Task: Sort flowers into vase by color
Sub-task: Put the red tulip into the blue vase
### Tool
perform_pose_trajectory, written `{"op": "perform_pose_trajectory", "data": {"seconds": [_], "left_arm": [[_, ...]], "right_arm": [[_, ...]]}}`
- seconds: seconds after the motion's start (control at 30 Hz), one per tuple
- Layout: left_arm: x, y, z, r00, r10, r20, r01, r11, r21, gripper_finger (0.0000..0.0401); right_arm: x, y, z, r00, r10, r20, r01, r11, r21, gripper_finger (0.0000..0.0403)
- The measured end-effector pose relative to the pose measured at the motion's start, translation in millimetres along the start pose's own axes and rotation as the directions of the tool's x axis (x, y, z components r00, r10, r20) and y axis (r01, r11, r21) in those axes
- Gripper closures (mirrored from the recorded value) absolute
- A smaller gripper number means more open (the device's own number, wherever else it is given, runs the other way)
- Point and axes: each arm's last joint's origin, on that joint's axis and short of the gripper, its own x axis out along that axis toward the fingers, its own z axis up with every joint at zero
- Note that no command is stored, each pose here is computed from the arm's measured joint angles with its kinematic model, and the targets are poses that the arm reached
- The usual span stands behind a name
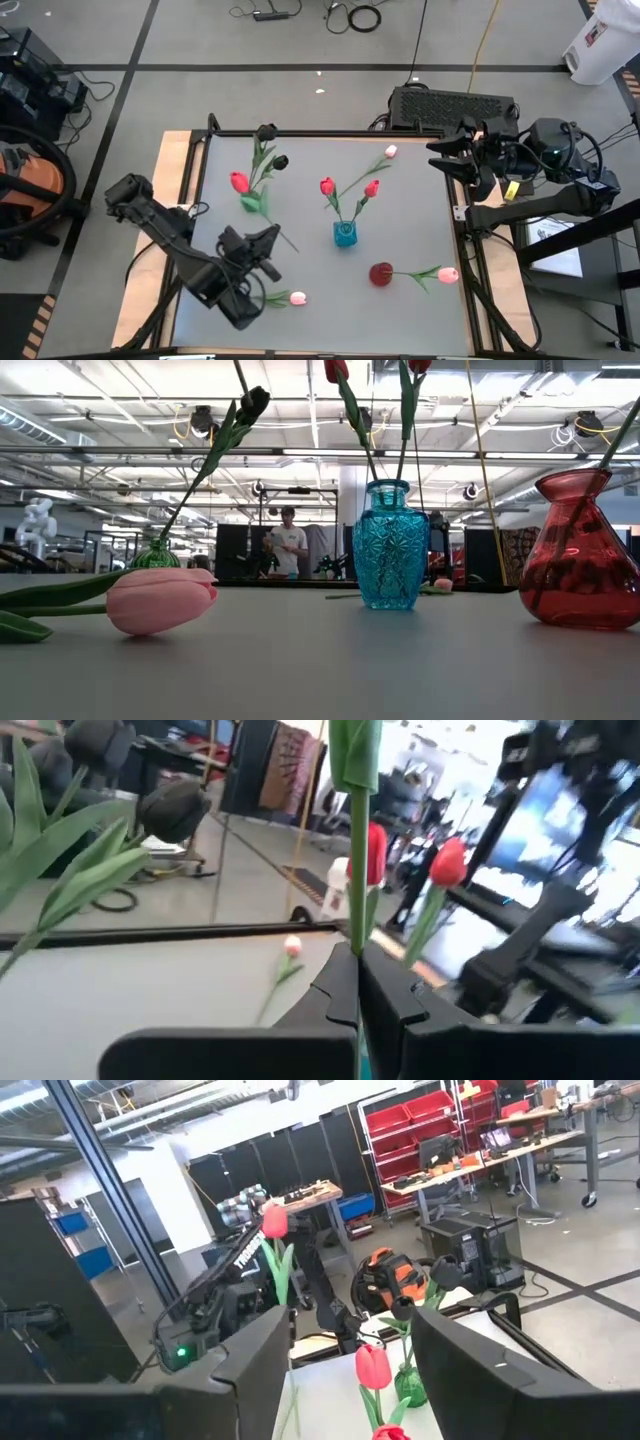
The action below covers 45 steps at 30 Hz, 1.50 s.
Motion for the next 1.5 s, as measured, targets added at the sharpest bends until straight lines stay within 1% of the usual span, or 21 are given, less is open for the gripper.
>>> {"op": "perform_pose_trajectory", "data": {"seconds": [0.17, 0.27, 0.33, 0.43, 0.57, 0.63, 0.73, 0.83, 0.93, 1.1, 1.17, 1.3, 1.4, 1.5], "left_arm": [[24, -9, 0, 0.997, 0.062, -0.038, -0.058, 0.994, 0.097, 0.0401], [42, -19, 1, 0.993, 0.076, -0.092, -0.065, 0.991, 0.118, 0.0401], [53, -26, 3, 0.988, 0.059, -0.142, -0.039, 0.99, 0.139, 0.0399], [70, -39, 10, 0.984, -0.003, -0.18, 0.039, 0.98, 0.195, 0.0397], [82, -54, 25, 0.984, -0.102, -0.148, 0.139, 0.954, 0.264, 0.0395], [86, -57, 31, 0.983, -0.13, -0.129, 0.163, 0.943, 0.291, 0.0395], [93, -57, 34, 0.984, -0.135, -0.12, 0.168, 0.926, 0.337, 0.0394], [101, -55, 34, 0.98, -0.148, -0.134, 0.185, 0.922, 0.34, 0.0394], [113, -55, 27, 0.975, -0.164, -0.15, 0.206, 0.92, 0.333, 0.0393], [130, -60, 16, 0.959, -0.234, -0.159, 0.271, 0.921, 0.281, 0.0393], [134, -63, 12, 0.955, -0.259, -0.146, 0.291, 0.914, 0.284, 0.0393], [141, -63, 12, 0.958, -0.263, -0.113, 0.285, 0.916, 0.283, 0.0393], [144, -62, 10, 0.96, -0.252, -0.12, 0.277, 0.914, 0.296, 0.0393], [151, -60, 1, 0.964, -0.232, -0.132, 0.262, 0.912, 0.315, 0.0393]], "right_arm": [[3, 0, -1, 1.0, -0.003, -0.009, 0.003, 1.0, -0.001, 0.02], [6, 0, -2, 1.0, -0.006, -0.017, 0.006, 1.0, -0.001, 0.02], [9, 0, -3, 1.0, -0.008, -0.023, 0.008, 1.0, 0.001, 0.02], [13, -1, -4, 0.999, -0.012, -0.034, 0.012, 1.0, 0.005, 0.02], [17, -1, -5, 0.999, -0.016, -0.046, 0.016, 1.0, 0.004, 0.02], [18, -1, -6, 0.999, -0.017, -0.048, 0.017, 1.0, 0.004, 0.02], [20, -1, -6, 0.998, -0.019, -0.053, 0.019, 1.0, 0.004, 0.02], [20, -1, -6, 0.998, -0.019, -0.054, 0.019, 1.0, 0.004, 0.02], [19, -1, -6, 0.998, -0.018, -0.052, 0.018, 1.0, 0.004, 0.02], [19, -1, -7, 0.998, -0.02, -0.06, 0.022, 1.0, 0.021, 0.02], [19, -2, -8, 0.997, -0.024, -0.071, 0.026, 0.999, 0.029, 0.02], [19, -2, -10, 0.995, -0.03, -0.092, 0.034, 0.999, 0.037, 0.02], [19, -2, -10, 0.995, -0.03, -0.093, 0.035, 0.998, 0.046, 0.02], [19, -2, -10, 0.995, -0.03, -0.093, 0.034, 0.998, 0.046, 0.02]]}}
